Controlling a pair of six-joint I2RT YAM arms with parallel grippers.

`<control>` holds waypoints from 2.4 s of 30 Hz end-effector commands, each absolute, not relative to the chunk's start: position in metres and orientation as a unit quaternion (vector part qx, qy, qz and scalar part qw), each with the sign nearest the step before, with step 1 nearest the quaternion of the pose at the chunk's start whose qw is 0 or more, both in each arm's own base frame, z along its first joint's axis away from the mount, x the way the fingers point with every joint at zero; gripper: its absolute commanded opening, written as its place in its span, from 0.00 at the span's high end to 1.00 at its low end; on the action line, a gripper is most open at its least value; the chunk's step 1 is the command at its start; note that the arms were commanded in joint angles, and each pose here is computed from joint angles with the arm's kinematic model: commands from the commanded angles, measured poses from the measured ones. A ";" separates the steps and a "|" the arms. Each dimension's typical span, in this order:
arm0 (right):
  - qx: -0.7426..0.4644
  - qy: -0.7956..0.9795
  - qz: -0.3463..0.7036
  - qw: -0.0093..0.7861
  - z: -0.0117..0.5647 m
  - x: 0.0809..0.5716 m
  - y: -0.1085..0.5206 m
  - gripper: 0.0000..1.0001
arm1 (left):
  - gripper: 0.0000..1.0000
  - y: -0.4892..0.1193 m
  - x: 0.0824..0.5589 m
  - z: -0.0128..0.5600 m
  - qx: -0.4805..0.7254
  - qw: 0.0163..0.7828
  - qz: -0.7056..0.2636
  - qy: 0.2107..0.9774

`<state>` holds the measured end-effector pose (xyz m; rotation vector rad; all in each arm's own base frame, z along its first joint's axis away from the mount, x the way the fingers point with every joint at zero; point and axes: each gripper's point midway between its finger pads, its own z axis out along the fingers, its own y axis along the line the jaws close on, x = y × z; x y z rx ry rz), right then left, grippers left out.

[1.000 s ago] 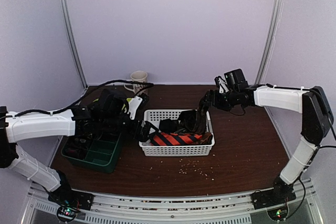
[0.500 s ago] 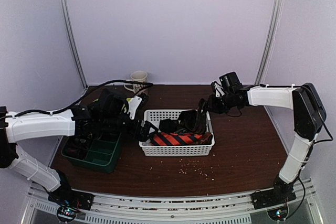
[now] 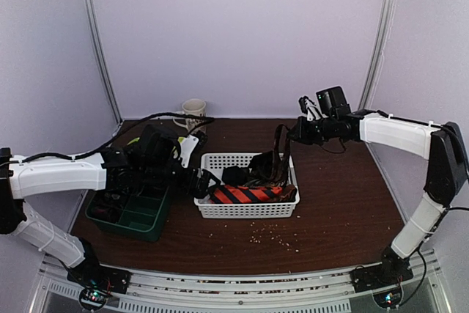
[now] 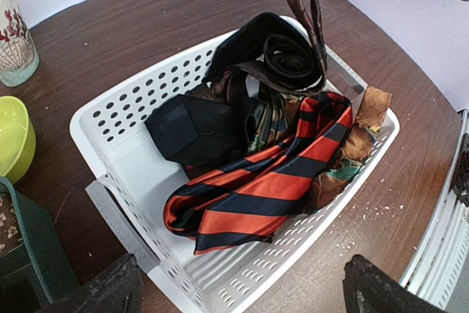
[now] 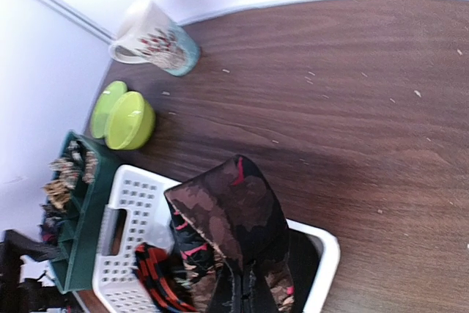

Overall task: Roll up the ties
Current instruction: Pick up the tie from the bin, then pick up the tie.

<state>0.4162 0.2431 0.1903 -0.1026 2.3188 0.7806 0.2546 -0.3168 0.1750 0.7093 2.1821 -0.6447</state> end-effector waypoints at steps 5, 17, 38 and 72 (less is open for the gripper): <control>-0.105 0.769 0.485 0.403 0.341 0.374 0.278 1.00 | 0.02 -0.323 0.259 0.199 0.297 0.398 -0.254 0.830; -0.165 0.616 0.624 0.451 0.520 0.282 0.292 1.00 | 0.03 -0.350 0.242 0.296 0.396 0.488 -0.319 0.709; -0.198 0.515 0.667 0.501 0.652 0.239 0.304 1.00 | 0.29 -0.403 0.253 0.386 0.477 0.571 -0.342 0.574; -0.201 0.425 0.679 0.565 0.742 0.197 0.262 1.00 | 0.64 -0.460 0.283 0.304 0.475 0.499 -0.348 0.636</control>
